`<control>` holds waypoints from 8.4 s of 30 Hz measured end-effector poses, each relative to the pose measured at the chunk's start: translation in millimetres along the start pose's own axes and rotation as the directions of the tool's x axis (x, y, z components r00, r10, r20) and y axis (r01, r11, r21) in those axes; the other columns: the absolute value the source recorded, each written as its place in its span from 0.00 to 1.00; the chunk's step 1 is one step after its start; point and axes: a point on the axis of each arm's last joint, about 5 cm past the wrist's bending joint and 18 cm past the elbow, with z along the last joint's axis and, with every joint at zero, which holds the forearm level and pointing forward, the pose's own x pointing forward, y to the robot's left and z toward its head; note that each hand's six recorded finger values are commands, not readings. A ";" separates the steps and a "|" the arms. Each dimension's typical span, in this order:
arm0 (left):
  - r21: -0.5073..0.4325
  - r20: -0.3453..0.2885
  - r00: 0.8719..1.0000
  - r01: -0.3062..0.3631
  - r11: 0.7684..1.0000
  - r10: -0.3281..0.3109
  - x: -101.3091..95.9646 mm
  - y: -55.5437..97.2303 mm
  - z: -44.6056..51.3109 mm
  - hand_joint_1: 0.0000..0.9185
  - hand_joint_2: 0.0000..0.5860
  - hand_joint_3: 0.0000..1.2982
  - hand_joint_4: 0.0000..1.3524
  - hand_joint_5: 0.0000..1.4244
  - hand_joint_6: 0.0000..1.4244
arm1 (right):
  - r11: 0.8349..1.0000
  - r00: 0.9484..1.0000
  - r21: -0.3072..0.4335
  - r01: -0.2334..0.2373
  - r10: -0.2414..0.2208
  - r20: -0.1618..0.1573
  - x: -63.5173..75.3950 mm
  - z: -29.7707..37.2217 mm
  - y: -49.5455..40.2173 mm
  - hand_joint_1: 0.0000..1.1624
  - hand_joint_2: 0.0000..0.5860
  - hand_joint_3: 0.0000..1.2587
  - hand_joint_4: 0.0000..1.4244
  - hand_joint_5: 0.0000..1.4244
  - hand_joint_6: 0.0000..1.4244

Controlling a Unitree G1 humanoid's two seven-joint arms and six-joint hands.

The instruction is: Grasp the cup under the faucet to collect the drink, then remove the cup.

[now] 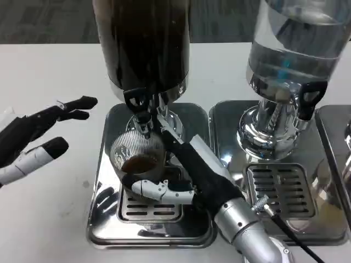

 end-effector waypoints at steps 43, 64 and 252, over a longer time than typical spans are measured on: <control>-0.026 -0.028 1.000 -0.010 1.000 0.009 -4.7 -2.5 -4.7 0.00 0.16 0.20 0.14 0.15 0.10 | 0.996 1.000 -0.093 0.006 -0.008 -0.018 9.9 5.8 2.5 0.63 0.18 0.20 0.13 0.17 0.27; -0.029 -0.032 0.999 -0.010 1.000 0.009 -5.3 -2.6 -5.3 0.00 0.16 0.20 0.16 0.15 0.11 | 0.991 0.999 -0.130 0.032 -0.033 -0.007 7.8 7.3 5.6 0.55 0.16 0.24 0.17 0.24 0.33; 0.500 0.213 0.912 0.207 0.841 -0.351 -64.1 -11.1 50.2 0.00 0.04 0.00 0.00 0.00 0.02 | 0.938 0.971 -0.253 0.236 -0.236 0.031 -107.0 51.2 -49.6 0.64 0.37 0.48 0.48 0.61 0.82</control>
